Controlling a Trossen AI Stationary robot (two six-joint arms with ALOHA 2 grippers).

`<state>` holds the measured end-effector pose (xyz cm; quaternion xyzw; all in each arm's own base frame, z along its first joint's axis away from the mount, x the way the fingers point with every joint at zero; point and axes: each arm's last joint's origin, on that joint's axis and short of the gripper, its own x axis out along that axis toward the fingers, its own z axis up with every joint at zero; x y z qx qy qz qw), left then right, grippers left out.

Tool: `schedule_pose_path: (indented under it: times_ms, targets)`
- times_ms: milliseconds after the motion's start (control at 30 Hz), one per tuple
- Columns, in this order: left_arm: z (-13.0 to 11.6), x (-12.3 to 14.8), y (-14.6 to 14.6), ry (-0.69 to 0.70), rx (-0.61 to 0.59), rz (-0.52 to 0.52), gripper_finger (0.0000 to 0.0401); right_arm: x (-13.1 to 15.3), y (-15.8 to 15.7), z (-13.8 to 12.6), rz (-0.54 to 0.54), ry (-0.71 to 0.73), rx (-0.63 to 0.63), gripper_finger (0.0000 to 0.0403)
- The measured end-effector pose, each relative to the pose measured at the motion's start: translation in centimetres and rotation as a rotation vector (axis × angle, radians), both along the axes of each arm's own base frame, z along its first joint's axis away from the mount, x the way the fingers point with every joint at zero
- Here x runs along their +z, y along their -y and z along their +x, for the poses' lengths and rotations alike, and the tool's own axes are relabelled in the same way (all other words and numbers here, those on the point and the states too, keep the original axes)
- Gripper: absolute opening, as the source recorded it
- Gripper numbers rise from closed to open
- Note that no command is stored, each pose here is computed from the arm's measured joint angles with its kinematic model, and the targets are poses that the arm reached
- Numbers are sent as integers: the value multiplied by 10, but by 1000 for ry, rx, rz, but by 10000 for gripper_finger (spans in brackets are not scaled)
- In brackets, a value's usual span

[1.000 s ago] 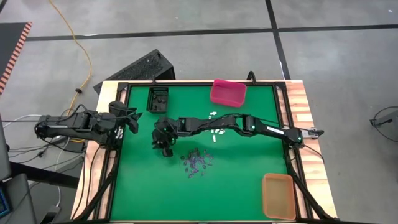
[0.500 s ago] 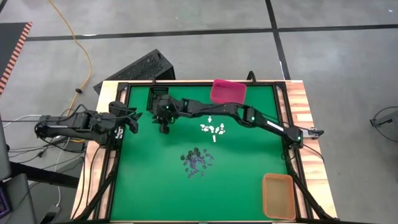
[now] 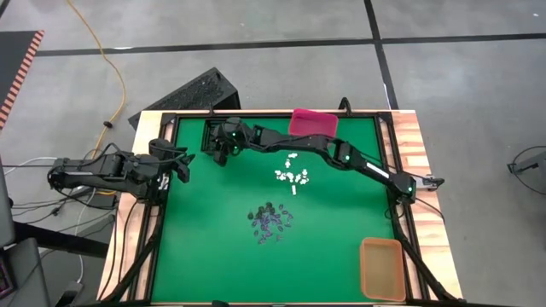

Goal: Sort Halloween decoration
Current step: Put the brown skull toy into the black bin

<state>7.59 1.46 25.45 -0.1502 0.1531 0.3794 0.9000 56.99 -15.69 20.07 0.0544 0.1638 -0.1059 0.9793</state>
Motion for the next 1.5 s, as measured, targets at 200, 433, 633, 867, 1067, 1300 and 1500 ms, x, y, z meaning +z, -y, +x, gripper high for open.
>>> schedule_pose_path:
  times_ms: [200, 433, 633, 867, 1067, 1300, 1500]
  targets:
    - [0, 0, 0, 0, 0, 0, 183, -5, 3, -3, -43, -68, -132, 121]
    - [0, 0, 0, -1, 0, 0, 183, -5, 7, -4, -42, -77, -143, 152]
    - [0, 0, 0, -1, 0, 0, 183, -5, 9, -5, -38, -76, -136, 186]
    - [0, 0, 0, -1, 0, 0, 183, 6, 9, -14, 22, -146, -42, 202]
    - [0, 0, 0, -2, -1, 2, 183, 87, 2, -46, -146, -180, 51, 190]
    - [0, 0, 0, -2, -3, 1, 183, 128, 1, -104, -188, -469, 147, 173]
    - [0, 0, 0, -2, -4, 0, 183, 143, 20, -162, -4, -697, 195, 152]
